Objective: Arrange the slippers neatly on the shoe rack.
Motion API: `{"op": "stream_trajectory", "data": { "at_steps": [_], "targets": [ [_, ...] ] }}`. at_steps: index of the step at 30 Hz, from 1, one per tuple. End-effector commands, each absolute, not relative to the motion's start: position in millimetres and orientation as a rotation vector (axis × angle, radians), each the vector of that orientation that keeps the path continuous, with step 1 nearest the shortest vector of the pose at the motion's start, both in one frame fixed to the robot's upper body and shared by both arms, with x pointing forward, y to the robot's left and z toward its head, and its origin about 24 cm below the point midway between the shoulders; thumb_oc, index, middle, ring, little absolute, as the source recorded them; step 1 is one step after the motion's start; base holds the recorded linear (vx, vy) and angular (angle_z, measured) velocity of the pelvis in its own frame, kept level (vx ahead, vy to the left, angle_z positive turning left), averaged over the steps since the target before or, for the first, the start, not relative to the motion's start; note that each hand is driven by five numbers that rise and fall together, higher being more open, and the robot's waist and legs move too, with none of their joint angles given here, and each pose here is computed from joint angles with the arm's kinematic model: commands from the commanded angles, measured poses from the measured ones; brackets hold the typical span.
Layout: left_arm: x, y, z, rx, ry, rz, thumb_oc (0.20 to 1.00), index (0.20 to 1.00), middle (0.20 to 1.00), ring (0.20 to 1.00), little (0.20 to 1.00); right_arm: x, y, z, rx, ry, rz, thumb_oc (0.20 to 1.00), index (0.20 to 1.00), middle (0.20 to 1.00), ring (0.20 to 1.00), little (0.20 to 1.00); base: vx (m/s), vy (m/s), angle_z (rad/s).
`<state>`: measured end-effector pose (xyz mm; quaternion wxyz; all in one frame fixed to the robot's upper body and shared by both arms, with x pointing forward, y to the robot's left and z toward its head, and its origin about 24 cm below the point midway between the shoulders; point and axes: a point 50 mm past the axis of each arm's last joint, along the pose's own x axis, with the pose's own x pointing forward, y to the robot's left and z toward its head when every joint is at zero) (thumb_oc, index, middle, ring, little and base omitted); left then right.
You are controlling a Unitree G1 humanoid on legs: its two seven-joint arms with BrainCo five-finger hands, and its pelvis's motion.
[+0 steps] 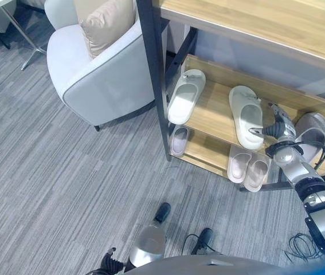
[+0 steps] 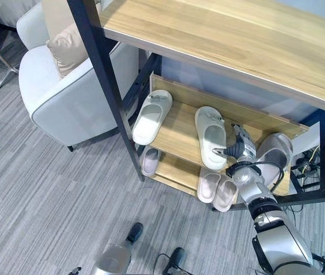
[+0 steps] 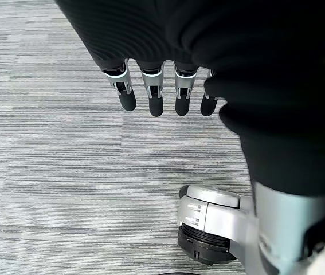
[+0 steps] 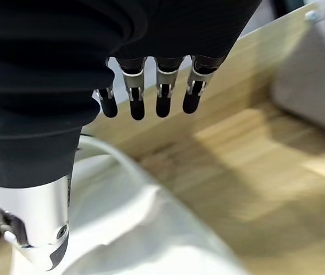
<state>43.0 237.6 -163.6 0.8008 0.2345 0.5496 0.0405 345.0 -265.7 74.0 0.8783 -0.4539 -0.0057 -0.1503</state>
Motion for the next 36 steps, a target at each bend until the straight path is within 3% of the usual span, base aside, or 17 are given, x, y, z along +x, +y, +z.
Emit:
{"op": "stream_trajectory", "data": {
  "at_steps": [1,14,15,16,19,21,26,36],
  "targets": [
    [35.6,234.7,-166.5,0.523,1.222,0.082,1.0,1.0,1.0,1.0,1.0,354.0,-268.7,105.8,-0.9,-0.126,-0.369,1.0,1.0,1.0,1.0,1.0,0.04,0.02,0.1],
    [42.5,241.2,-164.0,0.533,1.196,0.089,1.0,1.0,1.0,1.0,1.0,367.4,-271.4,104.2,-0.921,-0.027,-0.358,1.0,1.0,1.0,1.0,1.0,0.02,0.014,0.06],
    [42.5,243.1,-163.5,0.537,1.195,0.092,1.0,1.0,1.0,1.0,1.0,368.3,-271.1,104.5,-0.947,-0.024,-0.354,0.78,0.78,0.78,0.78,0.78,0.04,0.016,0.05],
    [45.1,244.2,-162.9,0.544,1.187,0.092,1.0,1.0,1.0,1.0,1.0,369.8,-269.8,104.1,-0.952,-0.017,-0.356,0.2,0.2,0.2,0.2,0.2,0.03,0.013,0.07],
    [47.5,243.7,-162.6,0.552,1.176,0.09,1.0,1.0,1.0,1.0,1.0,368.7,-270.7,103.0,-0.972,-0.022,-0.372,0.2,0.2,0.2,0.2,0.2,0.02,0.015,0.11],
    [88.7,240.1,-157.3,0.533,1.087,0.116,1.0,1.0,1.0,1.0,1.0,375.6,-256.7,113.9,-0.986,-0.076,-0.331,0.2,0.2,0.2,0.2,0.2,0.01,0.035,0.04],
    [77.1,244.4,-157.8,0.54,1.101,0.126,1.0,1.0,1.0,1.0,1.0,366.8,-289.6,113.3,-0.984,-0.017,-0.491,0.2,0.2,0.2,0.2,0.2,-0.01,0.031,0.08],
    [83.1,250.0,-155.7,0.523,1.098,0.165,1.0,1.0,1.0,1.0,1.0,388.2,-256.7,157.7,-0.864,-0.189,-0.524,0.2,0.2,0.2,0.2,0.2,0.0,0.009,0.02]
  ]
}}
